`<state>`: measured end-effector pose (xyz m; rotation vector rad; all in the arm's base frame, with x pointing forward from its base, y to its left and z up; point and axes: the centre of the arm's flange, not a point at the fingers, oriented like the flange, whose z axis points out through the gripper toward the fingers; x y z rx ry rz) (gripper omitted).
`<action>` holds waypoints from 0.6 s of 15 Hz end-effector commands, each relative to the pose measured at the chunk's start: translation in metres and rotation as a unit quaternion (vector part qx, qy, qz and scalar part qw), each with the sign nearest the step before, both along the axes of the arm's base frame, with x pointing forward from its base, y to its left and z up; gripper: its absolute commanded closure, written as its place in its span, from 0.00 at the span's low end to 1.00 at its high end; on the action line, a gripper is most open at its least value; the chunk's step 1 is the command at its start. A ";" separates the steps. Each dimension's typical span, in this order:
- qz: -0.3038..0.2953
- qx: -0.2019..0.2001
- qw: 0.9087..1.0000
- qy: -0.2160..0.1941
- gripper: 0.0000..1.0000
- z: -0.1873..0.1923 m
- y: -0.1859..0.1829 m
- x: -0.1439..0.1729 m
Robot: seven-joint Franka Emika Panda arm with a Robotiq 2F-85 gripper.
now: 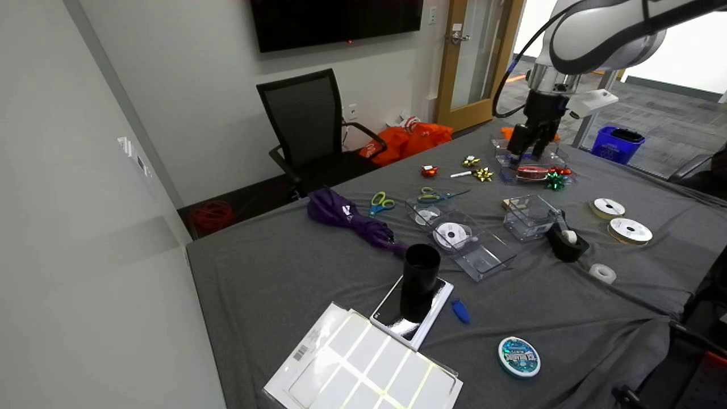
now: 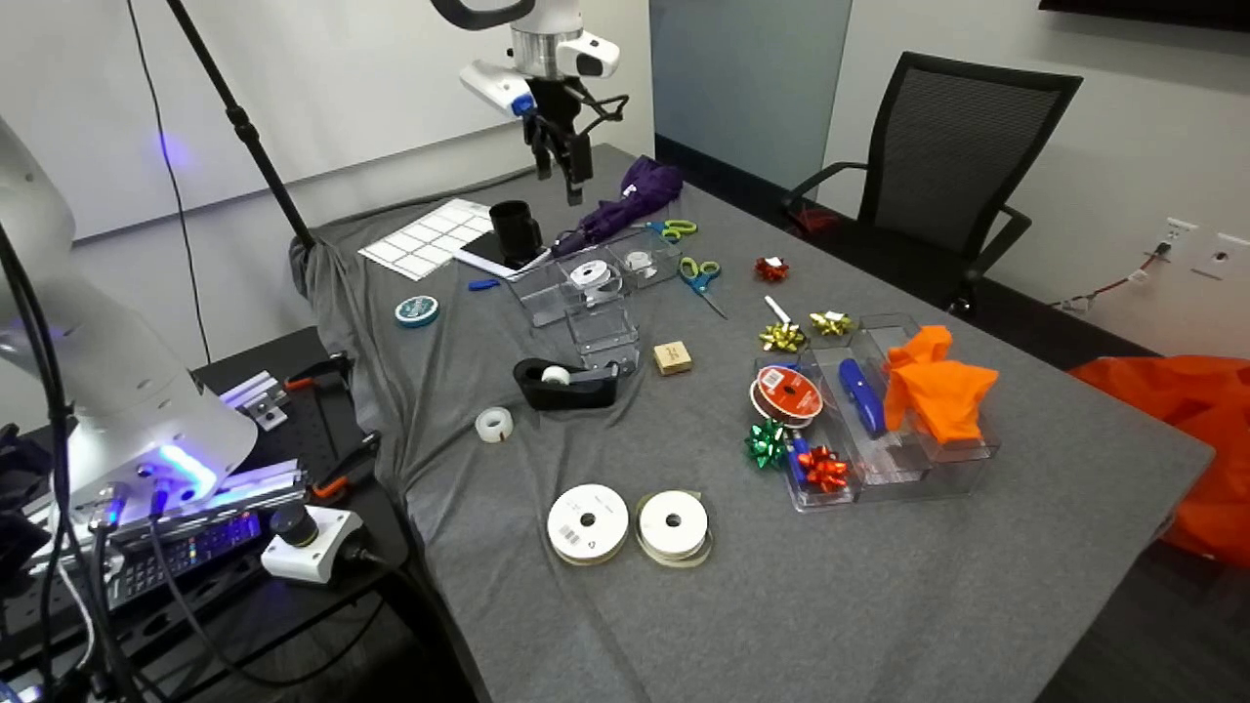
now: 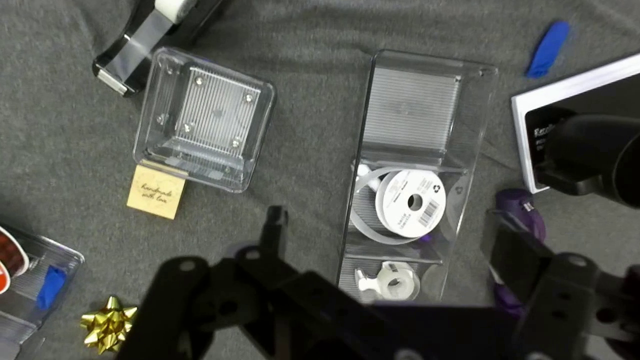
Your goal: Move the empty pen holder to the right forward
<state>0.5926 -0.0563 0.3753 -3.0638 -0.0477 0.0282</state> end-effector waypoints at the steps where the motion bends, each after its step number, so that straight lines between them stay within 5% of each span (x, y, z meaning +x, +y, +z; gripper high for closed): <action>1: 0.000 -0.005 1.000 -0.005 0.00 -0.005 -0.002 0.003; 9: -0.009 -0.007 1.000 -0.026 0.00 -0.040 -0.008 0.007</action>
